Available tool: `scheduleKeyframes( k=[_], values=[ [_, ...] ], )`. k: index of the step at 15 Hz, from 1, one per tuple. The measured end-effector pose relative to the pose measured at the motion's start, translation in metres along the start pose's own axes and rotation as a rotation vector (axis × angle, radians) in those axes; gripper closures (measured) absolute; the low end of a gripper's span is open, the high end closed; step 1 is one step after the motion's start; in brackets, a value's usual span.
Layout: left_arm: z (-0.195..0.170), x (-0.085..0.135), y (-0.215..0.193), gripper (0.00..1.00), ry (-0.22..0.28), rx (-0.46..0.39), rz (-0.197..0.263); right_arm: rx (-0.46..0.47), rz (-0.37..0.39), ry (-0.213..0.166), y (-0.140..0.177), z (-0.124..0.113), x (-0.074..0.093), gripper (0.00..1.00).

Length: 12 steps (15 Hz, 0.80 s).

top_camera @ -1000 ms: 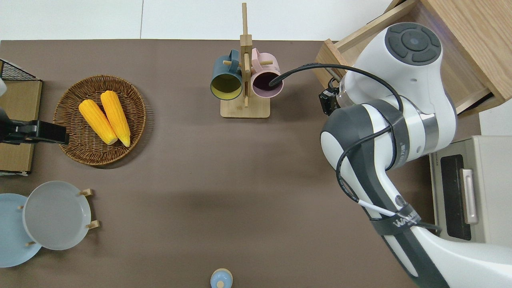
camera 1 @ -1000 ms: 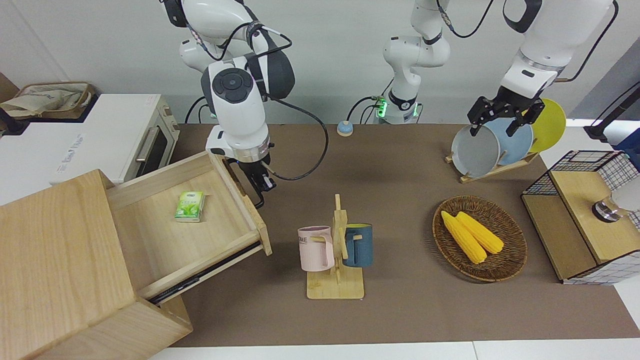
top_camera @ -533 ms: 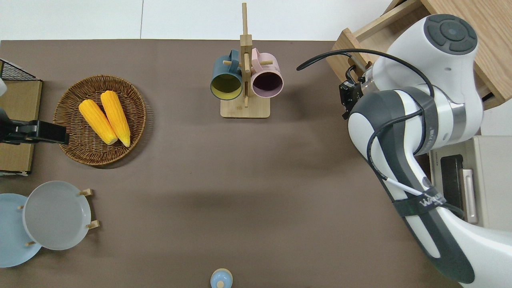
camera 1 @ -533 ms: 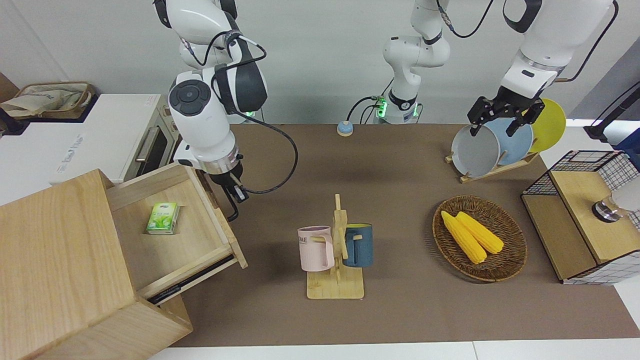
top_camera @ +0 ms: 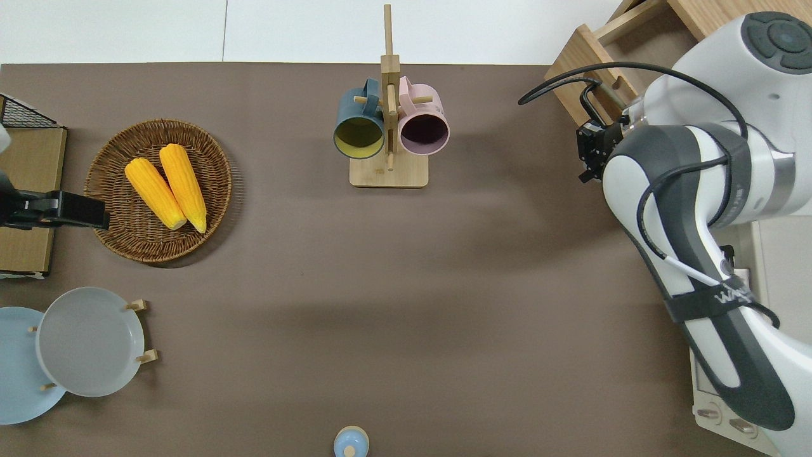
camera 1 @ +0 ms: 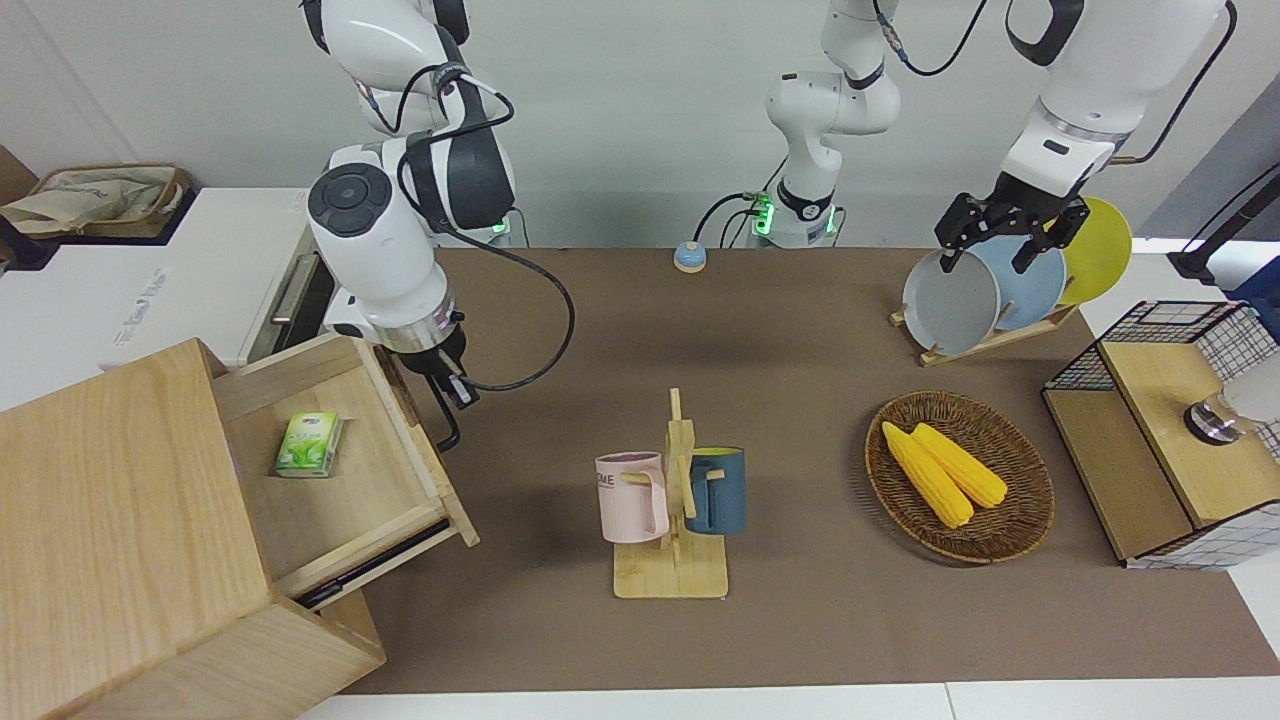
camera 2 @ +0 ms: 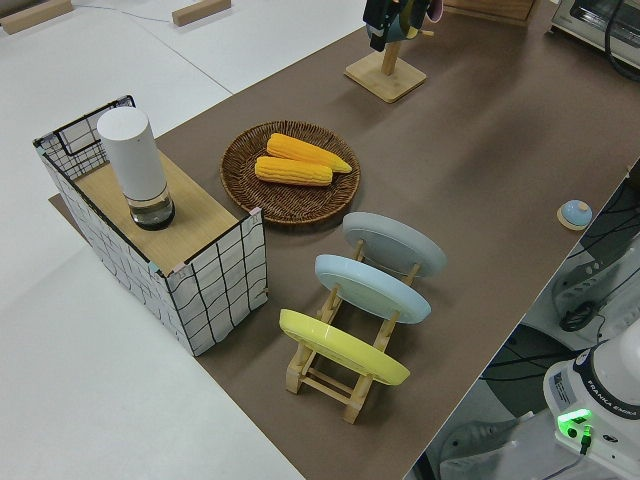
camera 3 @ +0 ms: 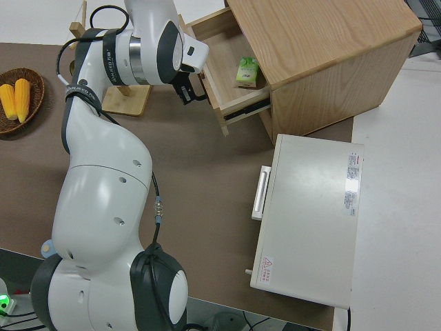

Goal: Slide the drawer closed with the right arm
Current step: 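Push the drawer front away from the robot with the right gripper, then press the right gripper against the drawer until it shuts fully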

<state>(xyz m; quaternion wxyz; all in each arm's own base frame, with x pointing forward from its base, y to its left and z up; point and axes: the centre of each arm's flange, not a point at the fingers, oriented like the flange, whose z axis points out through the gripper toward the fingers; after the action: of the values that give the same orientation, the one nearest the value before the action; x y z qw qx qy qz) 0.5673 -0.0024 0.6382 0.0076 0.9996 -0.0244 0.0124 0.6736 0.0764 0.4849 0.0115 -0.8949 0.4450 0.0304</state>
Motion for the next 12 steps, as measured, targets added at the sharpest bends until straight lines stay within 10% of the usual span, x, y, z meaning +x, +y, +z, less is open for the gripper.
scheduleKeyframes(
  k=[12],
  values=[
    [0.0,0.0,0.0,0.0,0.0,0.0,0.0,-0.044,-0.126,0.025,0.049,-0.003,0.067,0.99]
  ],
)
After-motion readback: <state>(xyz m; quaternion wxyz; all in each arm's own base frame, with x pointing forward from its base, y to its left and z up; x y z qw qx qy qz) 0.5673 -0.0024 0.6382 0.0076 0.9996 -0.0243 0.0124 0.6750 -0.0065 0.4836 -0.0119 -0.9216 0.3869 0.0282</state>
